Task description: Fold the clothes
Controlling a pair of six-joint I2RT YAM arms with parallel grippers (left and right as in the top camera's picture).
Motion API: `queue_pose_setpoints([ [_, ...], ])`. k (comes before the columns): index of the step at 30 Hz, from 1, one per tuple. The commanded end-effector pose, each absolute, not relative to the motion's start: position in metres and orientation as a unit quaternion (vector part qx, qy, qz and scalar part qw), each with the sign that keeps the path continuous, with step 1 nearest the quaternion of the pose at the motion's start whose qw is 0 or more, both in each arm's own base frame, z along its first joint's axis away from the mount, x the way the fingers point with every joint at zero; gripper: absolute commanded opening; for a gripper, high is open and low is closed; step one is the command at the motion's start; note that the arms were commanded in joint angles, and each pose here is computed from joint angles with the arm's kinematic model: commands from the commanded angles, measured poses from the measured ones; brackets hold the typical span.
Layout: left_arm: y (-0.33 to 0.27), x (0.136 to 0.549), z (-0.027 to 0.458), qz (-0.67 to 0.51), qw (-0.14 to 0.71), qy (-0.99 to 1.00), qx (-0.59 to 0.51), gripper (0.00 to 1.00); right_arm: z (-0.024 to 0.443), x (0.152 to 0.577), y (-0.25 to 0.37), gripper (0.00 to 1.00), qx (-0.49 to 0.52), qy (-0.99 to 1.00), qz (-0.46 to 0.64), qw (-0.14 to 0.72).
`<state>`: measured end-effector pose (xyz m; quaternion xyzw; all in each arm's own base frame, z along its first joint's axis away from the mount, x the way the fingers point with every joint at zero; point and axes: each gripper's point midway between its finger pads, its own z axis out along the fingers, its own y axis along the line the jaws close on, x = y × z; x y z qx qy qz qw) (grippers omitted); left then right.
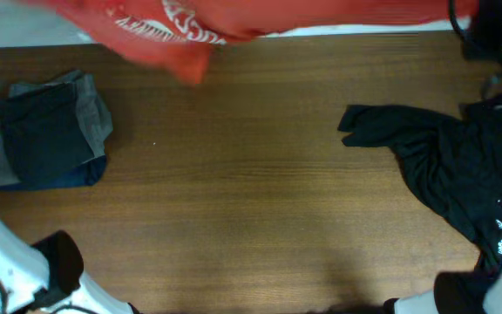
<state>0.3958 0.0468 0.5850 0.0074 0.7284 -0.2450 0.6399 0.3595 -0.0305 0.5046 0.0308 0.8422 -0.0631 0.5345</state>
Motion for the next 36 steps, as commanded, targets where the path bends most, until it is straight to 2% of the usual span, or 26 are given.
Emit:
queue_pose_setpoints([
  [1,0.028,0.404,0.522,-0.241,0.556,0.795,0.028,0.0,0.431,0.38,-0.022,0.04,0.012,0.904,-0.034,0.427],
  [4,0.01,0.412,0.461,-0.226,0.467,0.854,0.039,0.0,0.371,0.375,-0.019,0.04,0.0,0.943,-0.027,0.331],
  [6,-0.017,0.413,0.397,-0.234,0.354,0.903,0.06,0.0,0.322,0.368,-0.019,0.04,-0.012,0.967,-0.026,0.253],
  [10,-0.031,0.417,0.316,-0.216,0.223,0.949,0.054,0.0,0.251,0.352,-0.017,0.04,-0.014,0.989,-0.016,0.149],
  [13,-0.032,0.403,0.253,-0.193,0.116,0.974,0.039,0.0,0.208,0.343,-0.014,0.04,-0.015,0.995,-0.005,0.099],
  [14,-0.029,0.39,0.221,-0.183,0.058,0.981,0.028,0.0,0.188,0.337,-0.013,0.04,-0.015,0.997,-0.004,0.079],
  [18,-0.023,0.348,0.149,-0.18,-0.075,0.981,-0.003,0.0,0.151,0.321,-0.013,0.04,-0.013,0.999,-0.002,0.035],
  [23,-0.015,0.292,0.111,-0.155,-0.198,0.968,-0.022,0.0,0.138,0.311,-0.015,0.04,-0.004,1.0,-0.006,0.013],
  [26,-0.013,0.279,0.103,-0.148,-0.222,0.963,-0.024,0.01,0.138,0.31,-0.015,0.04,-0.003,1.0,-0.006,0.012],
  [30,-0.007,0.284,0.099,-0.129,-0.211,0.968,-0.03,0.4,0.138,0.311,-0.015,0.04,-0.003,1.0,-0.006,0.012],
  [31,-0.004,0.287,0.098,-0.119,-0.203,0.971,-0.035,0.43,0.138,0.311,-0.015,0.04,-0.003,1.0,-0.006,0.012],
  [36,0.005,0.308,0.103,-0.089,-0.136,0.985,-0.05,0.43,0.138,0.312,-0.015,0.04,-0.003,1.0,-0.006,0.016],
])
